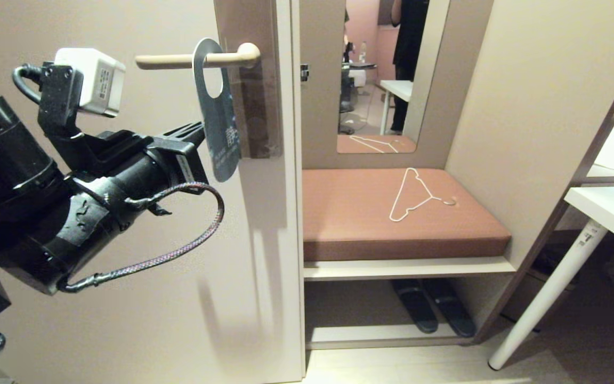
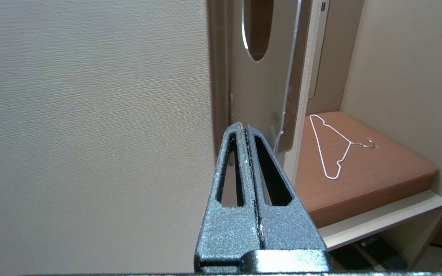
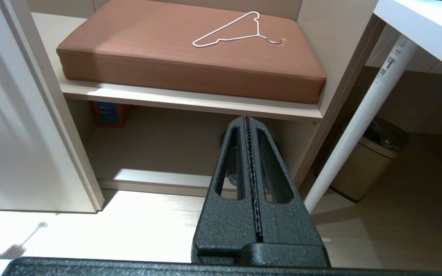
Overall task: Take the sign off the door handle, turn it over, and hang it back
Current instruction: Hang the sign back with the other side facing out
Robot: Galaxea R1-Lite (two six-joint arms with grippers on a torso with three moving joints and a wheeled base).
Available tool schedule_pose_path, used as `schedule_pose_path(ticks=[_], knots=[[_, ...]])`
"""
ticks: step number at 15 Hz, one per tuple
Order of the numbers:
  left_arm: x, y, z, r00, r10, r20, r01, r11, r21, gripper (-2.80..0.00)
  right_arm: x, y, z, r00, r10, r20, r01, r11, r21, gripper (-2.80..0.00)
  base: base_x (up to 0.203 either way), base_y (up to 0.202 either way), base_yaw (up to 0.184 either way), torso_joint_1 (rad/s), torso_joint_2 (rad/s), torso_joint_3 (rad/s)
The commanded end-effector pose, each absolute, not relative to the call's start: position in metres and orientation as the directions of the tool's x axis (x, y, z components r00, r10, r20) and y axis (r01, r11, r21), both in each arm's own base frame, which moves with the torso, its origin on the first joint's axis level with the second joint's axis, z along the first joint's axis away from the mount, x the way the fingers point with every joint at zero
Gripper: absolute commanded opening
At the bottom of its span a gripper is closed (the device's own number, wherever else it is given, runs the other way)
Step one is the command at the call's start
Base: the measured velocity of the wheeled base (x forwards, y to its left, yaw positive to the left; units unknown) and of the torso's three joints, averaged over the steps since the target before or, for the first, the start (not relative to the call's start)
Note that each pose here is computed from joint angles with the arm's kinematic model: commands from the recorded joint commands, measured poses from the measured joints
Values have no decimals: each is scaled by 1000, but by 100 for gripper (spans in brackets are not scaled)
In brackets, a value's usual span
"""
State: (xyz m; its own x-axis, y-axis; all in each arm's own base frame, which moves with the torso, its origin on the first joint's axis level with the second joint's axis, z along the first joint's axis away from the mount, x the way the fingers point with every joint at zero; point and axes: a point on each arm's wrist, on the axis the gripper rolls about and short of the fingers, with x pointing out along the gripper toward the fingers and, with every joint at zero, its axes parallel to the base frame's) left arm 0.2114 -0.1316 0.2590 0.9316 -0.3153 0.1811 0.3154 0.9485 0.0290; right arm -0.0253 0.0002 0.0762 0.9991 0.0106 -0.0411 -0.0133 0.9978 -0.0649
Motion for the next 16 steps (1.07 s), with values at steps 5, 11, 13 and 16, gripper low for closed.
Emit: schedule_pose_path(ticks=[5, 11, 13, 16], knots=[[233, -147, 264, 930, -314, 191, 315, 949, 29, -280, -25, 0, 76, 999, 12, -43, -15, 998, -65, -280, 0, 0, 0, 0, 0, 0], [229, -156, 270, 916, -348, 201, 345, 937, 49, -280, -25, 0, 76, 999, 11, -43, -14, 998, -65, -280, 0, 0, 0, 0, 0, 0], [225, -162, 271, 906, -372, 202, 370, 928, 49, -280, -25, 0, 76, 999, 11, -43, -14, 998, -65, -280, 0, 0, 0, 0, 0, 0], [223, -166, 271, 899, -388, 204, 386, 921, 50, -280, -25, 0, 76, 999, 11, -43, -14, 998, -65, -280, 0, 0, 0, 0, 0, 0]])
